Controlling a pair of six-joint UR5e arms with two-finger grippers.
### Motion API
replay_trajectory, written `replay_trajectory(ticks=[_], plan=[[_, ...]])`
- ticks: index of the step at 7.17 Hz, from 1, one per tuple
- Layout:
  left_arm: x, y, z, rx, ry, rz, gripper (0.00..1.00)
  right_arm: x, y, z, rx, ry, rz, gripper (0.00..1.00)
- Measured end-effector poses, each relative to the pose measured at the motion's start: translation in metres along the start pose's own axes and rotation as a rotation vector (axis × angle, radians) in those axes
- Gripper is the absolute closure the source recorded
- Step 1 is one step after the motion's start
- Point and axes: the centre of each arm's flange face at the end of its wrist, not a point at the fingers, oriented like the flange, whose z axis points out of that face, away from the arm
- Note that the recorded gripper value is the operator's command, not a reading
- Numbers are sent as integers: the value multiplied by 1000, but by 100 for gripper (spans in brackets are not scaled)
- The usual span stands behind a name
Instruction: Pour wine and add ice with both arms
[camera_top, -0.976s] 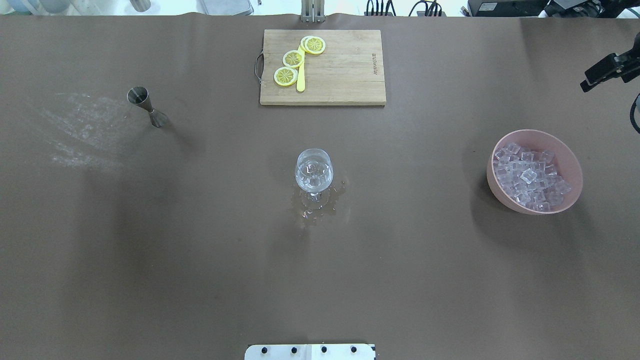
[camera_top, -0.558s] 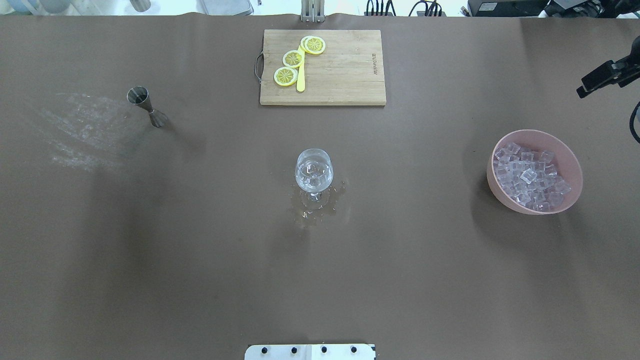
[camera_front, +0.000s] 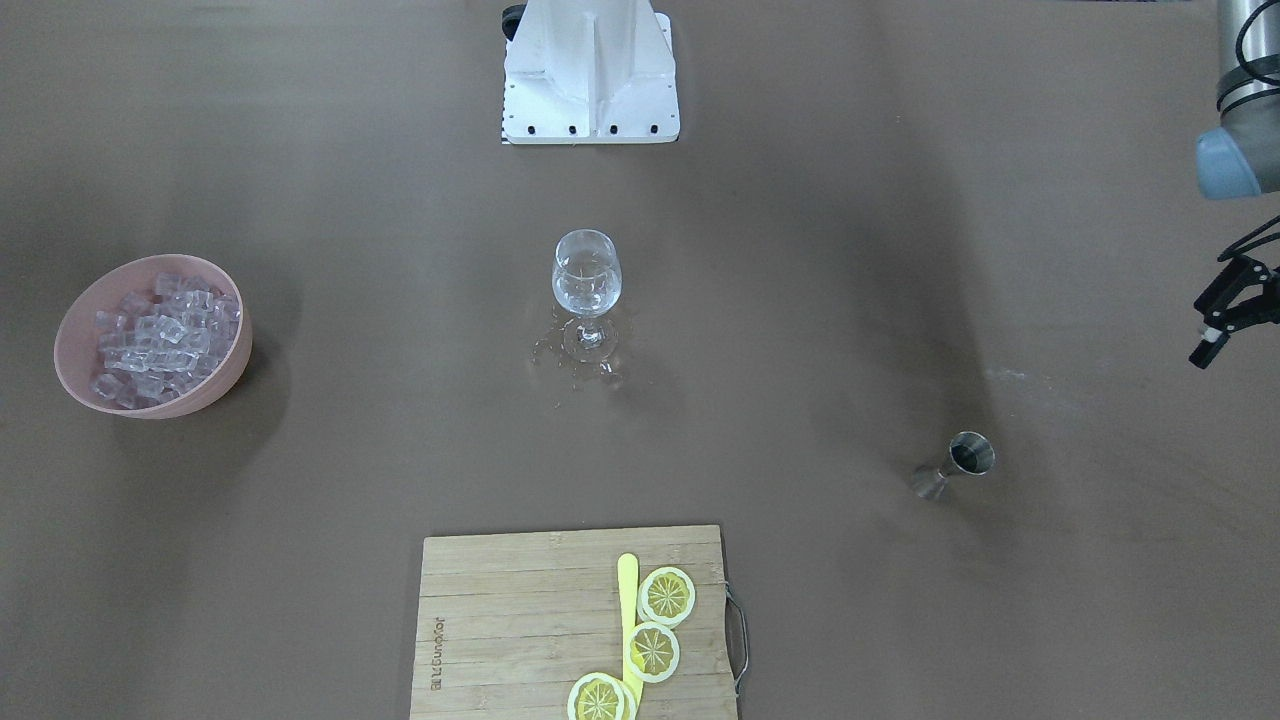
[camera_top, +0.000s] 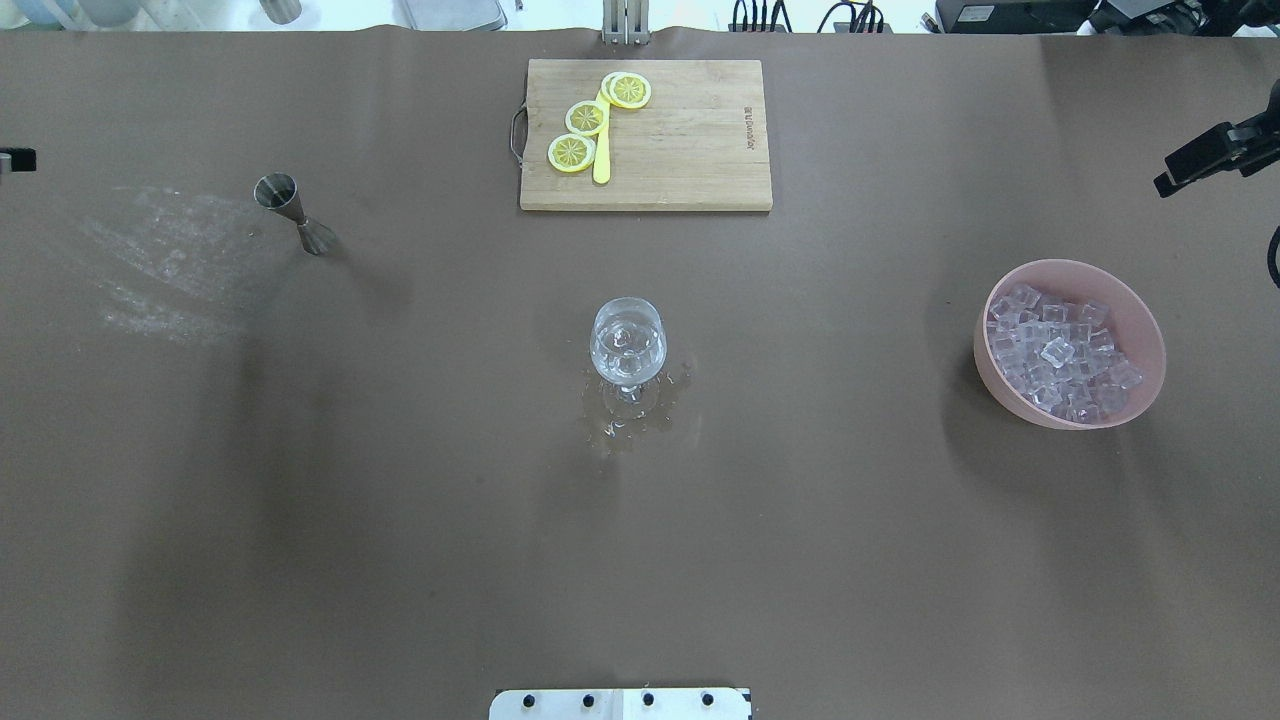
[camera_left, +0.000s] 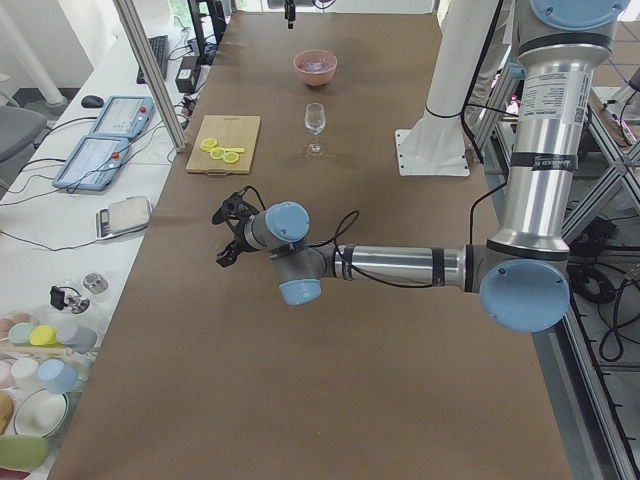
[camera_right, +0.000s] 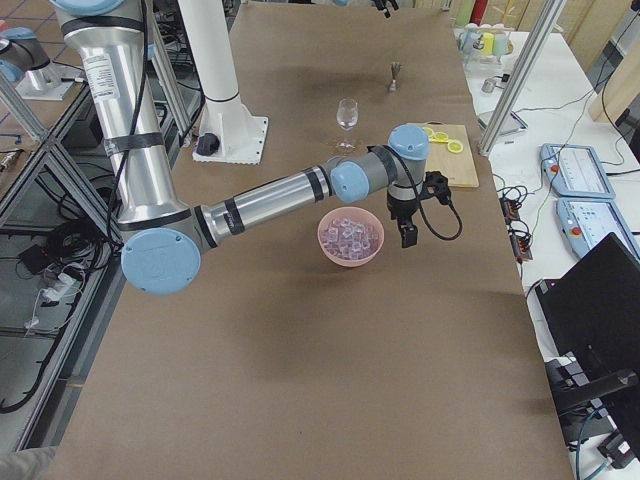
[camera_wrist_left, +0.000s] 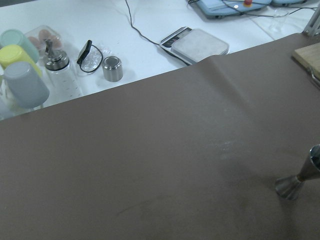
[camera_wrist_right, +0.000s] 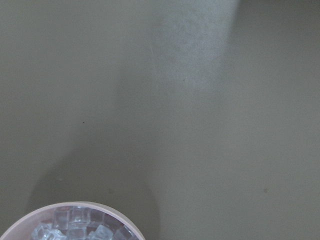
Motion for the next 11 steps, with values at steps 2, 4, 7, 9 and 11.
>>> replay_trajectory(ticks=[2,4,7,9,11], plan=[[29,11,27,41,6,18,3,0,6,0,0,0,48,0],[49,20,50,77,-21,9,3,-1,4,1,0,3,57,1],[88,68,68,96,29,6,3,-4,1,3,15,28,42,1],[135,85,107,132,21,0,3,-4,0,4,19,33,38,1],[157,83,146,148,5,9,3,-4,0,4,18,36,39,1]])
